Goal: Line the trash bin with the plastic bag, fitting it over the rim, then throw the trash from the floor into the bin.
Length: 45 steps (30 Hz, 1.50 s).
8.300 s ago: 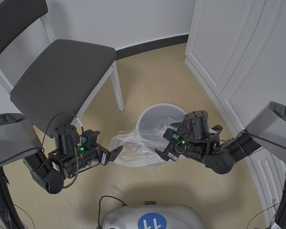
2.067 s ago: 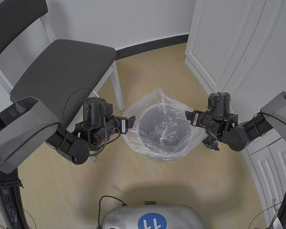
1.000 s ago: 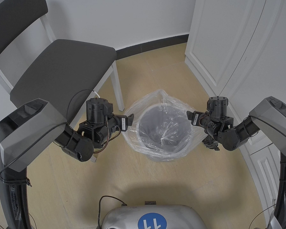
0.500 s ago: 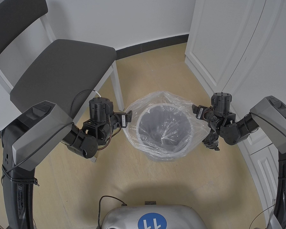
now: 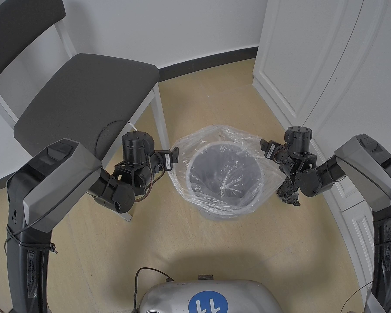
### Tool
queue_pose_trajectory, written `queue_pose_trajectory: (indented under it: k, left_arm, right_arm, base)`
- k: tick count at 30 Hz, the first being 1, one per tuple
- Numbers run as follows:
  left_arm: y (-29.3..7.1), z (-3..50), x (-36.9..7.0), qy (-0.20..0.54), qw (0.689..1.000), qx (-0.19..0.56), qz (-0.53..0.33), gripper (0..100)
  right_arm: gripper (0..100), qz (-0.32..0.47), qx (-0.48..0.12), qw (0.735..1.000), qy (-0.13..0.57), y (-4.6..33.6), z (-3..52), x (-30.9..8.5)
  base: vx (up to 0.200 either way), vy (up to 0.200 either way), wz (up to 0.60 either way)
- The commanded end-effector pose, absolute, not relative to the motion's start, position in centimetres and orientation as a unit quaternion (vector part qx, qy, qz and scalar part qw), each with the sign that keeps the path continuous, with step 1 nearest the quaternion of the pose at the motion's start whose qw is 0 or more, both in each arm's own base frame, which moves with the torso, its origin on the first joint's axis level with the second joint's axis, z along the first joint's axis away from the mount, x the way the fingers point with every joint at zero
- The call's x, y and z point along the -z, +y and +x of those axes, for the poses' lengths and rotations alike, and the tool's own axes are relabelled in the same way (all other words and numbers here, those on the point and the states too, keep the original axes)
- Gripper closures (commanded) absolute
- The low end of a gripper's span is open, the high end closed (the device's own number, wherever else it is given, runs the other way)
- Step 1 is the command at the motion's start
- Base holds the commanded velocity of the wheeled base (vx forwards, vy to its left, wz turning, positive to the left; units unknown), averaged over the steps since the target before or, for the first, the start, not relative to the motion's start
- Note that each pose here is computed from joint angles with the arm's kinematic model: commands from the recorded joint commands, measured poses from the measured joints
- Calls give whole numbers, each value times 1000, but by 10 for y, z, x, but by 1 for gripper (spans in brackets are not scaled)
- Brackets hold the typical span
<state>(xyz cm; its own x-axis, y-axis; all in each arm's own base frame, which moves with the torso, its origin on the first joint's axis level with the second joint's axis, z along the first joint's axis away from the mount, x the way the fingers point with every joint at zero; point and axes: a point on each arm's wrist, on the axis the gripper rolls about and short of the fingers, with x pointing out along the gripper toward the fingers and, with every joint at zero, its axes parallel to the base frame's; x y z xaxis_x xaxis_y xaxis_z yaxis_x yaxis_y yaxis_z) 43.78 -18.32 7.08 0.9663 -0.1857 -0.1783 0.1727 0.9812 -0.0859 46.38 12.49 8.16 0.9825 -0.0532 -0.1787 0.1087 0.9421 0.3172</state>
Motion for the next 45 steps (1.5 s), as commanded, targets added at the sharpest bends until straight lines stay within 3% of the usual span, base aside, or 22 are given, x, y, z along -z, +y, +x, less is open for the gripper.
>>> queue_pose_trajectory:
  k: [1, 15, 30, 38, 45]
  left_arm:
    - [-183, 440, -66, 97, 991, 89, -33, 0]
    - [-180, 455, -39, 113, 991, 66, -25, 0]
    - [-165, 459, -10, 204, 978, 44, 6, 0]
    - [-157, 438, -61, 178, 983, 51, -1, 0]
    - [-150, 406, -97, 166, 984, 65, 9, 0]
  right_arm:
    - [0, 163, 43, 982, 90, 125, 468, -72]
    - [0, 169, 55, 979, 95, 120, 484, -48]
    - [0, 173, 56, 979, 95, 120, 487, -42]
    - [0, 167, 41, 982, 71, 117, 446, -107]
    - [0, 98, 28, 991, 85, 114, 408, -119]
  base:
    - [0, 0, 0]
    - [0, 0, 0]
    - [0, 0, 0]
    - [0, 0, 0]
    - [0, 0, 0]
